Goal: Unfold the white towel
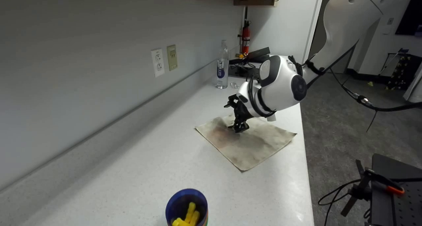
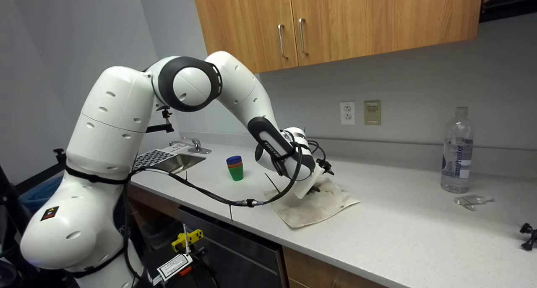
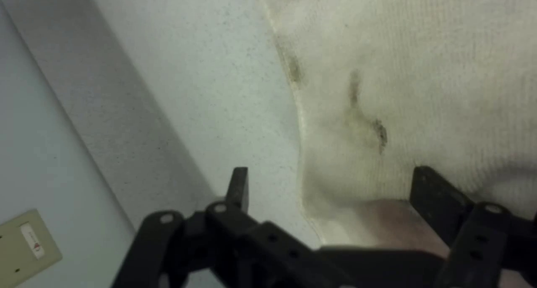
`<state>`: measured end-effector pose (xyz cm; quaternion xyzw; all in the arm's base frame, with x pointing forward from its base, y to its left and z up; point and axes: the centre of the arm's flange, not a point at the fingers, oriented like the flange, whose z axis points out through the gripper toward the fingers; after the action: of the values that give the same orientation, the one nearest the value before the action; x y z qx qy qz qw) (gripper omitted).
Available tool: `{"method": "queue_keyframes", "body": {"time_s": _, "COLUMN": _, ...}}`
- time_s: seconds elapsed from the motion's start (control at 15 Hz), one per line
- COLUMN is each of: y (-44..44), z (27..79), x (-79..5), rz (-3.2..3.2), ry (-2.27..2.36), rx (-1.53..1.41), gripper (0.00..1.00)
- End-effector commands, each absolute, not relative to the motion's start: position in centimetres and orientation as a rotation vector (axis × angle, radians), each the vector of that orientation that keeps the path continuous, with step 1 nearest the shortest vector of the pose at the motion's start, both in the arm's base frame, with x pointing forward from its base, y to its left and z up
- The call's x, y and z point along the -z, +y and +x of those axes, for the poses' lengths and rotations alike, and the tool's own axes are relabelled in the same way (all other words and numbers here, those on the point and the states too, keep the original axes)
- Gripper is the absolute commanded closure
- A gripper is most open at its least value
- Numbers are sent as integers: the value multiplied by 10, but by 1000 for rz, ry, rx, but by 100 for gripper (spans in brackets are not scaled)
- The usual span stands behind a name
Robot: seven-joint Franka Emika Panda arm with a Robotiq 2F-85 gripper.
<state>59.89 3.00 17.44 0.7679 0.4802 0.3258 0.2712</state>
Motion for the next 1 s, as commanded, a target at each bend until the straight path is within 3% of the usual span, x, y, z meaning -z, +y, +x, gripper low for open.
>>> {"method": "queue_keyframes", "body": {"time_s": 0.0, "y": 27, "z": 609, "x": -173, "rz": 2187, "ry": 1407, "rx": -957, "gripper": 4}}
{"method": "queue_keyframes", "body": {"time_s": 0.93, "y": 17, "z": 627, "x": -180, "rz": 1928, "ry": 1403, "rx": -894, "gripper": 8}}
